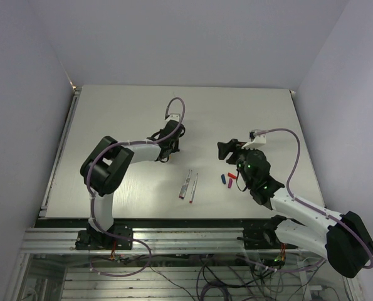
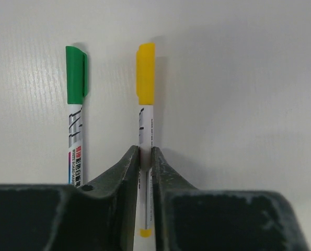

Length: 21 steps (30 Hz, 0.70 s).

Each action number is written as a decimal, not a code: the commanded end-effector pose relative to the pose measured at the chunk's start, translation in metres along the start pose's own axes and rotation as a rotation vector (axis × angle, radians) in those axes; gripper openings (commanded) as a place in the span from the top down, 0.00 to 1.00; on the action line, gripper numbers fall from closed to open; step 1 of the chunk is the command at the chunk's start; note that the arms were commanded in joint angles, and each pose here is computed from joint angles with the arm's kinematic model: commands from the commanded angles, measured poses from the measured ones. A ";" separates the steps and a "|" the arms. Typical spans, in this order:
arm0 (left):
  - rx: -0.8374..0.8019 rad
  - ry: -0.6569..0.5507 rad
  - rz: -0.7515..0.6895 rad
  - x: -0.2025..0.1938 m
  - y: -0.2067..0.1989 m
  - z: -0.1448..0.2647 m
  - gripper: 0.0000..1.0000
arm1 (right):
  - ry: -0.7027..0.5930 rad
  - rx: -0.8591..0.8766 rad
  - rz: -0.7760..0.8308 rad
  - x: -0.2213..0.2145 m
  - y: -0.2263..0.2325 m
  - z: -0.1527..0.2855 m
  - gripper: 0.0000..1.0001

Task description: Insert the pens into the pen caps

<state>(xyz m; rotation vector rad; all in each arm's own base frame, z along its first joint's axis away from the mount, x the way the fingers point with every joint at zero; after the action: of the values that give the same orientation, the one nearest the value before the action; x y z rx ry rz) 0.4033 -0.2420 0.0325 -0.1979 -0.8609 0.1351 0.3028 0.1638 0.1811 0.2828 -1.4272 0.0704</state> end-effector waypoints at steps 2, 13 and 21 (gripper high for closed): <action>0.019 -0.008 0.024 0.007 0.001 -0.005 0.70 | -0.005 0.003 -0.004 0.004 0.003 -0.001 0.36; -0.033 -0.081 0.032 0.045 -0.012 0.020 0.55 | -0.026 -0.003 -0.066 0.011 0.005 -0.002 0.05; -0.150 -0.103 0.041 0.063 -0.025 0.063 0.55 | -0.003 -0.035 0.015 0.006 -0.003 -0.003 0.00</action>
<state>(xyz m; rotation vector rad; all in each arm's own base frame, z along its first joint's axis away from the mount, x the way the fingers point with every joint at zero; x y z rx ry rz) 0.4063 -0.2451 0.0959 -0.2883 -0.9442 0.1472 0.3028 0.1644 0.1781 0.2944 -1.4107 0.0479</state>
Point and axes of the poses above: each gripper's point midway between its finger pads, its own z axis back along the fingers, its own y axis along the line the jaws close on, x = y × z, the point moved 1 cm from there along z, back along the fingers, and after that the axes turned 14 degrees about z, right-handed, at the moved point
